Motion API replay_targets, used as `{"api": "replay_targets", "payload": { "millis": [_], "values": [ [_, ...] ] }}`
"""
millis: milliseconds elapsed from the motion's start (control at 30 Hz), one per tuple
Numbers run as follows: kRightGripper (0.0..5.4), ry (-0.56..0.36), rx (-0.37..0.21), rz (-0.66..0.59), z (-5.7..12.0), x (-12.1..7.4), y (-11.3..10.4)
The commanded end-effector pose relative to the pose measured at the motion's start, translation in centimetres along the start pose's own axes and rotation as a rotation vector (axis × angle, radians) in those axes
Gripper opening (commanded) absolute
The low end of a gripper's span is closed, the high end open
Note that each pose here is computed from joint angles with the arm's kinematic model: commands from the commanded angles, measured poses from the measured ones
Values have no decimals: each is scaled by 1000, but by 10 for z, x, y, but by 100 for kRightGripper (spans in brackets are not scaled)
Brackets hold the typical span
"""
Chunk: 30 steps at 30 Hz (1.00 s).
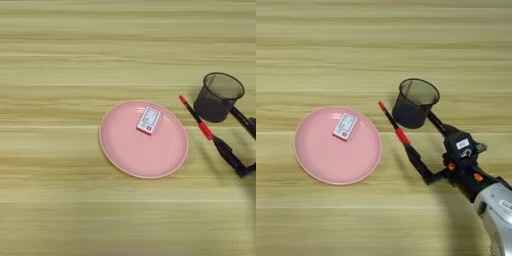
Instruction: Move the objects on the table
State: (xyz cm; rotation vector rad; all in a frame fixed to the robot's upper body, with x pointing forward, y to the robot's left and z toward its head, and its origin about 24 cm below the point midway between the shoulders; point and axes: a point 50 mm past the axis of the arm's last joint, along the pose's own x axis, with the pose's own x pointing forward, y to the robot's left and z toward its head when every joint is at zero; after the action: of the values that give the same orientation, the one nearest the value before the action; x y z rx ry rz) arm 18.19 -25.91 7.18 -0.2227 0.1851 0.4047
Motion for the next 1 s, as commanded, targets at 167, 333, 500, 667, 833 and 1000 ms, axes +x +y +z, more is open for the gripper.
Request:
{"api": "replay_targets", "payload": {
  "millis": [167, 333, 500, 667, 833, 1000],
  "values": [
    [538, -10, -40, 82, 12, -2, 6],
    [538, 43, -67, 194, 1, -1, 24],
    [538, 108, -83, 308, -13, -1, 43],
    [538, 144, -76, 360, -25, 0, 54],
    [538, 144, -53, 408, -28, 0, 66],
    [538, 131, 1, 449, -33, 8, 83]
  ]
}}
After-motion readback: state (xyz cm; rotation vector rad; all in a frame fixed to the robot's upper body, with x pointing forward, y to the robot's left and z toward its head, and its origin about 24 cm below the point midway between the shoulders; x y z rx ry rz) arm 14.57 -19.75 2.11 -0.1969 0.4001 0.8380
